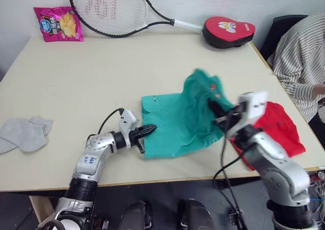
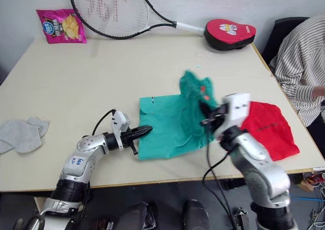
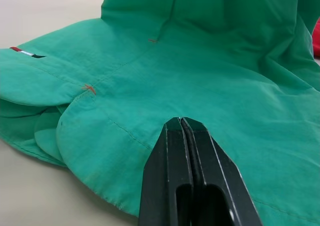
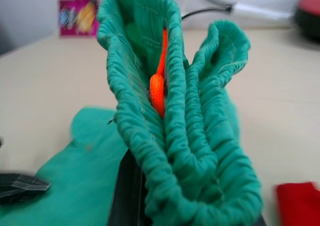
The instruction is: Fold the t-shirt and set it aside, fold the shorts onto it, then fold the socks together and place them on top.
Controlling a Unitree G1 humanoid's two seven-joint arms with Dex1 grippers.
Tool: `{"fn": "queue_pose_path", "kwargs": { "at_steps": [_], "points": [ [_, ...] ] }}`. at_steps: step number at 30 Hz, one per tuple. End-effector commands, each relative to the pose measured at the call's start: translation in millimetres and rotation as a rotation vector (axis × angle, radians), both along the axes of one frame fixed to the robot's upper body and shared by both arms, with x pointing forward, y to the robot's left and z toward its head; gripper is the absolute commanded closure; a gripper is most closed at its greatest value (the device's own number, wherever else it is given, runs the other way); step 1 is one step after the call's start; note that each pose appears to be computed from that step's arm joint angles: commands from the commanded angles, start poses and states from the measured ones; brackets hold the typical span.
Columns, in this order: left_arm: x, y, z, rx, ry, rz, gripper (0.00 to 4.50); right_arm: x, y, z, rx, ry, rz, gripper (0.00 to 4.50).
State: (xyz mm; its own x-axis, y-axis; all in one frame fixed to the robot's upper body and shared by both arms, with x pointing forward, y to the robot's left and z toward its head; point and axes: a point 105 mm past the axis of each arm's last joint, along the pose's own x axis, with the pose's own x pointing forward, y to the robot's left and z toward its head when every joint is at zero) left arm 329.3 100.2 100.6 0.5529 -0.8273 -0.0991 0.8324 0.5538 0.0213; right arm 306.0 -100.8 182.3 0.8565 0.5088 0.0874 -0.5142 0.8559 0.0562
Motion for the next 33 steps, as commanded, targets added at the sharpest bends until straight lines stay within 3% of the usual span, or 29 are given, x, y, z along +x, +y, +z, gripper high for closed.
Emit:
{"fn": "queue_pose_path", "kwargs": {
  "at_steps": [1, 9, 13, 17, 22, 24, 27, 30, 33],
  "points": [
    [1, -1, -2, 0.029, -0.023, 0.001, 4.50, 5, 24, -10, -0.024, 0.022, -0.001, 4.43],
    [-6, 6, -16, 0.054, 0.003, 0.023, 4.50, 19, 61, -32, -0.013, 0.082, -0.040, 4.43],
    [-10, 5, -16, 0.038, 0.003, 0.017, 4.50, 14, 74, -36, -0.036, 0.081, 0.041, 3.12],
    [-8, 12, -12, 0.023, -0.014, 0.028, 4.50, -3, 81, -35, -0.041, 0.121, 0.240, 1.74],
    [2, 47, -10, 0.024, -0.025, 0.122, 4.50, -21, 68, -28, -0.030, 0.194, 0.477, 0.02],
    [5, 66, -4, 0.022, -0.043, 0.159, 4.50, -34, 63, -14, 0.018, 0.199, 0.614, 0.02],
    [8, 85, 26, 0.016, -0.159, 0.174, 4.50, -59, 46, 13, 0.110, 0.166, 0.837, 0.02],
    [-1, 70, 68, -0.063, -0.242, 0.031, 4.50, -35, 21, 19, 0.097, 0.131, 0.754, 0.02],
    [-11, 34, 82, -0.069, -0.246, -0.147, 4.50, 1, 5, 19, 0.035, 0.046, 0.624, 0.97]
  ]
}}
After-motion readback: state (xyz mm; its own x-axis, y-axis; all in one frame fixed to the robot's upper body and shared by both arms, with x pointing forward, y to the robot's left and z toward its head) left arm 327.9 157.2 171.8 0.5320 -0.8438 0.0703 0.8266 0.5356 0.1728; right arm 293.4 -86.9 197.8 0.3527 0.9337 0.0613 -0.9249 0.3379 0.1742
